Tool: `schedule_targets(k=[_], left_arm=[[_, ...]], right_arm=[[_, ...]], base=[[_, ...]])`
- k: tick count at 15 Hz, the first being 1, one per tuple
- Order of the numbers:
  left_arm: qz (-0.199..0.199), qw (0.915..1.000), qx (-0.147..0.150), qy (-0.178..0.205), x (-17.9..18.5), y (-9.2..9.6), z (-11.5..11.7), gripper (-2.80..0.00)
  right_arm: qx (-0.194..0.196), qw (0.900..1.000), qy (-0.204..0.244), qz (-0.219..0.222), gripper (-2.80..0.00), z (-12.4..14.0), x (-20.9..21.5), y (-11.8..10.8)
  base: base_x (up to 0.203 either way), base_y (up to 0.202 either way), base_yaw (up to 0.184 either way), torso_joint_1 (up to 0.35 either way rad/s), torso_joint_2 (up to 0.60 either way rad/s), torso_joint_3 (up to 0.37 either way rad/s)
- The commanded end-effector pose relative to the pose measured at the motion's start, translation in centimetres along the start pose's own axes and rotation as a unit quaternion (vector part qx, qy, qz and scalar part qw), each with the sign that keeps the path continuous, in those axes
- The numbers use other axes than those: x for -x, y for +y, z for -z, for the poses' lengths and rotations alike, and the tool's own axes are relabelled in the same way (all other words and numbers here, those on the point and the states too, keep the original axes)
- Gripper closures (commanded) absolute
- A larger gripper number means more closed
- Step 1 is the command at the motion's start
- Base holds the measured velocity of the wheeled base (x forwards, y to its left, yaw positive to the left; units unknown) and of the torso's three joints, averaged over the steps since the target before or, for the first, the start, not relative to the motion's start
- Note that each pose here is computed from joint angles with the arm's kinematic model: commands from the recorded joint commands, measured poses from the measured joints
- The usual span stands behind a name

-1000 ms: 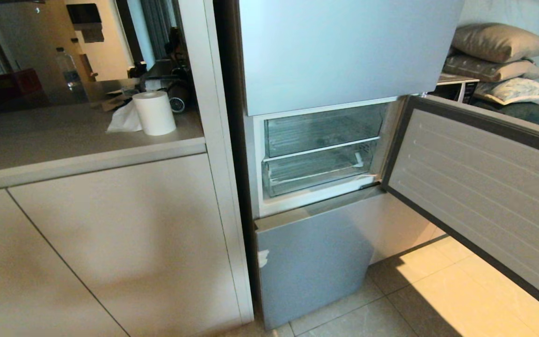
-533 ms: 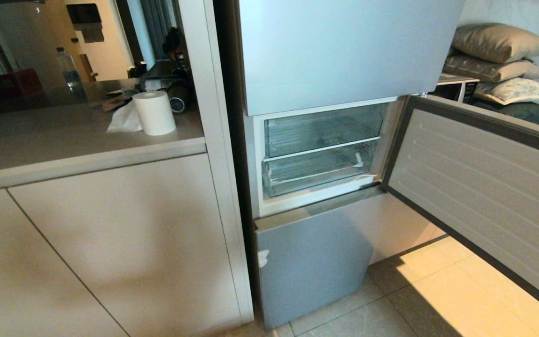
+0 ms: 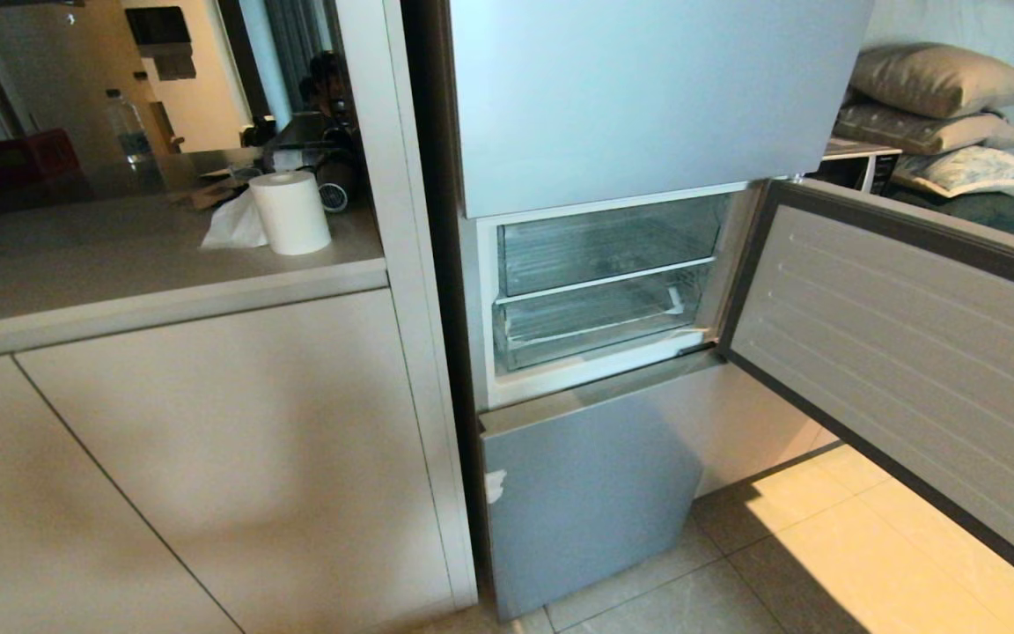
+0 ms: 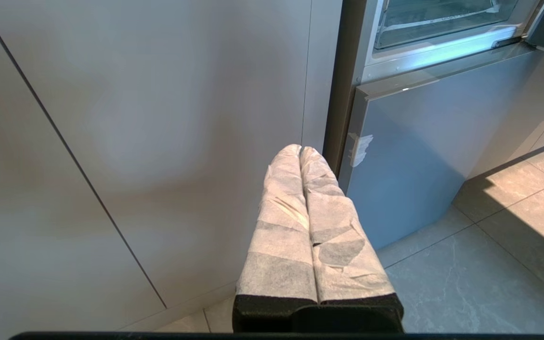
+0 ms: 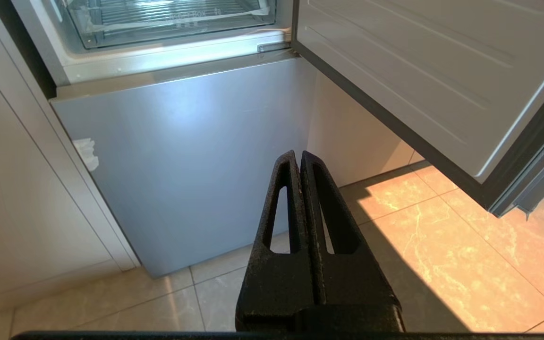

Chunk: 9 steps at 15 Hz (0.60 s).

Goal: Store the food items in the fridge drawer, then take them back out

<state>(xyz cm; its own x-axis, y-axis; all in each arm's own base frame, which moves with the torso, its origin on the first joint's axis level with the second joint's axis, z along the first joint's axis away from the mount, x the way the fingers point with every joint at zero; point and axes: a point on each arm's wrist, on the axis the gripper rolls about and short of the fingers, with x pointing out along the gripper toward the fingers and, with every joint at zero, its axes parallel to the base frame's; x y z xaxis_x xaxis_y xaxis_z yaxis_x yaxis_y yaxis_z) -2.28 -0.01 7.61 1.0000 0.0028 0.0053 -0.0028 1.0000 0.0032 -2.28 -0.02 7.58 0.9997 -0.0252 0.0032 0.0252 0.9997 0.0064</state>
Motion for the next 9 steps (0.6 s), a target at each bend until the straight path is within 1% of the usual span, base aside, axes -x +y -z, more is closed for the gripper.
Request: schedule_targets(k=[1, 3, 4, 6, 8, 9], left_arm=[[0.000, 1.0000, 0.000, 0.000, 0.0, 0.0, 0.0, 0.00], [0.000, 1.0000, 0.000, 0.000, 0.0, 0.0, 0.0, 0.00], [0.000, 1.0000, 0.000, 0.000, 0.0, 0.0, 0.0, 0.00], [0.000, 1.0000, 0.000, 0.000, 0.0, 0.0, 0.0, 0.00], [0.000, 1.0000, 0.000, 0.000, 0.0, 0.0, 0.0, 0.00], [0.000, 1.0000, 0.000, 0.000, 0.0, 0.0, 0.0, 0.00]], right_arm=[[-0.008, 1.000, 0.000, 0.000, 0.00, 0.0, 0.0, 0.0], [-0.010, 1.000, -0.003, 0.006, 0.00, -0.1, 0.0, 0.0], [-0.013, 1.000, -0.009, 0.007, 0.00, -0.5, 0.1, 0.0], [-0.037, 0.999, -0.019, 0.007, 0.00, -3.0, 0.1, 0.0], [-0.107, 0.994, -0.009, 0.012, 0.00, -7.1, -0.7, 0.0], [-0.148, 0.989, -0.002, 0.020, 0.00, -8.9, -1.5, 0.1]], base=[[0.000, 0.000, 0.000, 0.000, 0.00, 0.000], [0.000, 0.000, 0.000, 0.000, 0.00, 0.000], [0.000, 0.000, 0.000, 0.000, 0.00, 0.000], [0.000, 0.000, 0.000, 0.000, 0.00, 0.000], [0.000, 0.000, 0.000, 0.000, 0.00, 0.000], [0.000, 0.000, 0.000, 0.000, 0.00, 0.000]])
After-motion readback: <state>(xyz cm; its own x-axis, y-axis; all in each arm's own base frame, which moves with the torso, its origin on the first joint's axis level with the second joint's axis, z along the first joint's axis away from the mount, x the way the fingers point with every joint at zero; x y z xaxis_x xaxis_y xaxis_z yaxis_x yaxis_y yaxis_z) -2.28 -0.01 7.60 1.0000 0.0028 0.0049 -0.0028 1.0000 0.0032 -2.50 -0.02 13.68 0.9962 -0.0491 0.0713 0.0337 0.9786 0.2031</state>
